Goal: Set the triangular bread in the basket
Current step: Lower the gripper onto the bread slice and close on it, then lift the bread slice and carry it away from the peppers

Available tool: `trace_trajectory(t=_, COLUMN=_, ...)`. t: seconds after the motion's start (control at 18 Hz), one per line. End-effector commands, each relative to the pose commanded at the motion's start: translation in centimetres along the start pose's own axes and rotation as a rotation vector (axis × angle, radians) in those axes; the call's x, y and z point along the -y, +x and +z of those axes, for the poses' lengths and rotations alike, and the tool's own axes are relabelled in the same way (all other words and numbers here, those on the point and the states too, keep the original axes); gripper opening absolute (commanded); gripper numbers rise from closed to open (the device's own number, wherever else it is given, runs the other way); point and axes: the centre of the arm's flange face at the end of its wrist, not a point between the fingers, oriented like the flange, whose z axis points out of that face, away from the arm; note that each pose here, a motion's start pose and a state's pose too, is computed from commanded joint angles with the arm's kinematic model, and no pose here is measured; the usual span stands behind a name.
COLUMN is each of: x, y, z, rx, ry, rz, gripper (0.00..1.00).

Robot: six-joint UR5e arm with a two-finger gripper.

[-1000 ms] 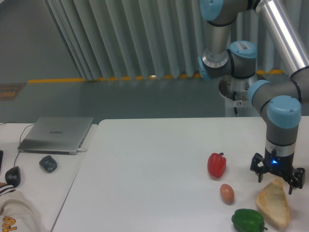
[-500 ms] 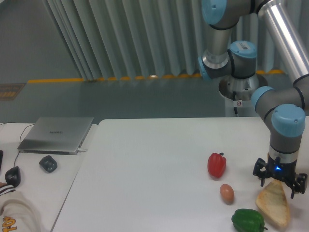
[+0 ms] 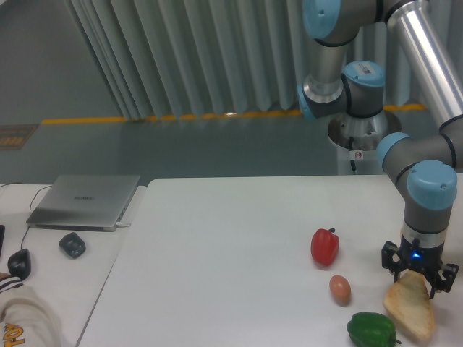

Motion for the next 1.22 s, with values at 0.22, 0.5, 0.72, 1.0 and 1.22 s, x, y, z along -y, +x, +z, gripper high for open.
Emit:
trace_trajectory(t=0.22, x=-0.1, y=0.0, z=-0.3, rx=0.001, ry=0.003, rz=0.002, gripper=0.31)
trace_trajectory(t=0.5, x=0.0, y=-0.1, z=-0.8, rx=0.003, ry=0.012, rz=0.001, gripper=0.21)
trace_trajectory(t=0.72, x=-0.1, y=-1.1, z=-2.5, rx=-0.014, ry=0.060, rz=-0.019, gripper=0.21)
trace_trajectory(t=1.0, x=-1.0, y=-2.6, z=-6.9, rx=-0.022, ry=0.070, rz=-0.037, gripper=0.21)
trace_trajectory(t=1.22, x=-1.4, y=-3.1, z=-11.1, rx=0.028, ry=0.118, rz=-0.024, gripper=0.21)
